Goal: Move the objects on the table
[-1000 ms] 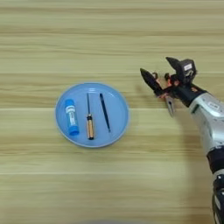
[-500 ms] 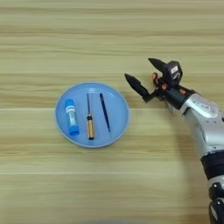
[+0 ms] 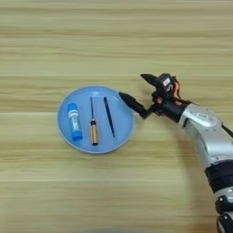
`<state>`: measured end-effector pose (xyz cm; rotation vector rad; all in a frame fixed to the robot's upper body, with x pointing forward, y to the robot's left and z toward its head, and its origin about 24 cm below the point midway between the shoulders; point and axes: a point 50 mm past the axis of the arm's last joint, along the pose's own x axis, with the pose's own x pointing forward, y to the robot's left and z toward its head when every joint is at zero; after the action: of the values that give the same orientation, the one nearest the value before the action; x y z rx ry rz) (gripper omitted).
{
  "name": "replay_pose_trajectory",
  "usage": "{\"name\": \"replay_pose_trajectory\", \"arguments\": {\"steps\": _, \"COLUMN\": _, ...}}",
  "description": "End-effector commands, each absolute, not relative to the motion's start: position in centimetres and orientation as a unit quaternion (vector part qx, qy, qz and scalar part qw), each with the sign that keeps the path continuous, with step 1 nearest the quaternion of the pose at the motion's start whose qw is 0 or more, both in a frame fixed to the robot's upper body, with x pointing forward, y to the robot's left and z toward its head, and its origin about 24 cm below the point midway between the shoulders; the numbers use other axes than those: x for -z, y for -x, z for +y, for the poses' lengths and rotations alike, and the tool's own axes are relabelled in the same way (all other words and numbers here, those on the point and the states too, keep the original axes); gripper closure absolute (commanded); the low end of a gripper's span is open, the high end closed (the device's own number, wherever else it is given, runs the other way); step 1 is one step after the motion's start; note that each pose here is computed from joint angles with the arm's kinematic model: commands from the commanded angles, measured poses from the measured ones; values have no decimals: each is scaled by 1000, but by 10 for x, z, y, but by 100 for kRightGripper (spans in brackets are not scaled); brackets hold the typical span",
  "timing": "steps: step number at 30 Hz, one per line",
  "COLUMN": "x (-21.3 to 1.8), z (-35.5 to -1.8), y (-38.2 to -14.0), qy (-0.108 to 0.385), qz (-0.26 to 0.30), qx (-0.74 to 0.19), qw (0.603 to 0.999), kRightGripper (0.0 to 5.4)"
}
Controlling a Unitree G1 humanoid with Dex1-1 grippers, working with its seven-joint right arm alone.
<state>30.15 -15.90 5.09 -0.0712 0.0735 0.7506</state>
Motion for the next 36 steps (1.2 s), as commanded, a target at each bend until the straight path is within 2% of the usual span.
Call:
{"name": "replay_pose_trajectory", "arguments": {"steps": 1, "x": -75, "z": -155, "y": -316, "qy": 48, "qz": 4, "qx": -355, "qw": 934, "kRightGripper": 2}}
{"name": "replay_pose_trajectory", "arguments": {"steps": 11, "x": -72, "z": -142, "y": -318, "qy": 23, "qz": 37, "qx": -368, "qw": 929, "kRightGripper": 2}}
{"name": "replay_pose_trajectory", "arguments": {"steps": 27, "x": -66, "z": -134, "y": -320, "qy": 25, "qz": 67, "qx": -371, "qw": 926, "kRightGripper": 162}}
{"name": "replay_pose_trajectory", "arguments": {"steps": 36, "x": -59, "z": -135, "y": -321, "qy": 22, "qz": 97, "qx": -370, "qw": 924, "kRightGripper": 277}}
